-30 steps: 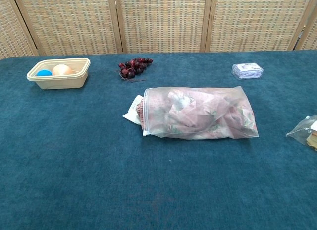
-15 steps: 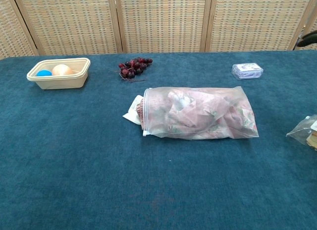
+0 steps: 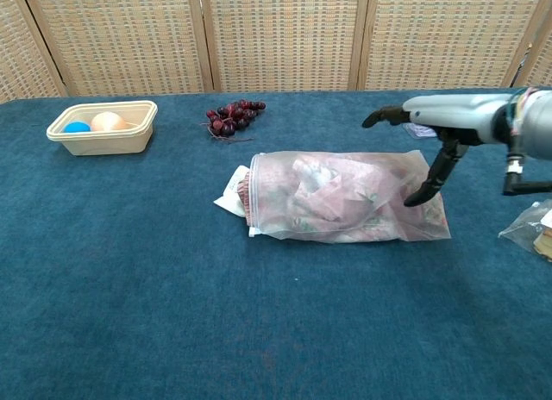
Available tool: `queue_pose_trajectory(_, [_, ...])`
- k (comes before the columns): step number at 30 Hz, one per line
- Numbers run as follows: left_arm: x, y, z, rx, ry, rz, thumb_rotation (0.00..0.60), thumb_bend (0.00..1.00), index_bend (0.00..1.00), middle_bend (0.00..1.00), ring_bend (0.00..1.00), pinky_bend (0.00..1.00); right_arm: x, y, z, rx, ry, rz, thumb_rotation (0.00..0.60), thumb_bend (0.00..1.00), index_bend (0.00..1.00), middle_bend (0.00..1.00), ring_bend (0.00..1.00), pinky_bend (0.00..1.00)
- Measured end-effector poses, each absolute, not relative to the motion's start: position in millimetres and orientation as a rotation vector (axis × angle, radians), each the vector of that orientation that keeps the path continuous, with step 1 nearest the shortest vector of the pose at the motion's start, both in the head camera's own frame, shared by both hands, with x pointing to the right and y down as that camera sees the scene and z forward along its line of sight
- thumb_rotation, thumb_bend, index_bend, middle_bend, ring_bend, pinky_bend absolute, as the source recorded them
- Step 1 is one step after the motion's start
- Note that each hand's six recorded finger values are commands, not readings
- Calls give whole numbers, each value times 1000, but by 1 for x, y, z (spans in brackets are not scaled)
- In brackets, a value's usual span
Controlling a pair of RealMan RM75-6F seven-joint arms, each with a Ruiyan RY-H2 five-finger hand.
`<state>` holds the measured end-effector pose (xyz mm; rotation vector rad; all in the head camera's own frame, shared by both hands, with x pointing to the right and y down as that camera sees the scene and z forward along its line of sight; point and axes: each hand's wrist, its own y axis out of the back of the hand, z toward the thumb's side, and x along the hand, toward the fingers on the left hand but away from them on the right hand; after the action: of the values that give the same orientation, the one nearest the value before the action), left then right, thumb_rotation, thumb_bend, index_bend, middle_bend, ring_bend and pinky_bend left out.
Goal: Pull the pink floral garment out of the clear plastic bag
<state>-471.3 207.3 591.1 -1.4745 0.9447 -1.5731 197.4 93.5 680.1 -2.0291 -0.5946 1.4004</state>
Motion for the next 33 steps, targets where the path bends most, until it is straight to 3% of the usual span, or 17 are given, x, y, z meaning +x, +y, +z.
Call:
queue_pose_trajectory(10, [-473, 204, 593, -1479, 949, -1574, 600, 106, 0, 0, 0, 0, 165, 95, 722, -2068, -565, 1485, 600, 0, 0, 6, 0, 0])
queue_pose_trajectory(13, [-472, 204, 593, -1478, 951, -1573, 600, 106, 0, 0, 0, 0, 161, 93, 728, -2047, -561, 1492, 600, 0, 76, 149, 65, 18])
queue_pose_trajectory(16, [-473, 204, 593, -1480, 951, -1574, 600, 106, 0, 0, 0, 0, 158, 93, 730, -2028, -563, 1490, 600, 15, 314, 377, 272, 192])
queue_pose_trajectory(18, [-472, 204, 594, -1483, 949, -1576, 600, 106, 0, 0, 0, 0, 156, 92, 731, -2007, -562, 1484, 600, 124, 446, 486, 371, 339])
queue_pose_trajectory(20, [-472, 204, 594, -1486, 946, -1577, 600, 106, 0, 0, 0, 0, 155, 92, 731, -1987, -564, 1473, 600, 344, 554, 572, 446, 459])
queue_pose_trajectory(21, [-471, 204, 595, -1488, 944, -1577, 600, 106, 0, 0, 0, 0, 153, 92, 731, -1979, -562, 1462, 600, 436, 585, 597, 469, 490])
queue_pose_trajectory(23, [-470, 204, 596, -1492, 941, -1576, 600, 106, 0, 0, 0, 0, 149, 93, 731, -1974, -556, 1441, 600, 528, 608, 616, 488, 510])
queue_pose_trajectory(33, [-452, 188, 600, -1541, 946, -1497, 600, 106, 0, 0, 0, 0, 131, 100, 713, -1989, -528, 1215, 600, 556, 613, 618, 492, 510])
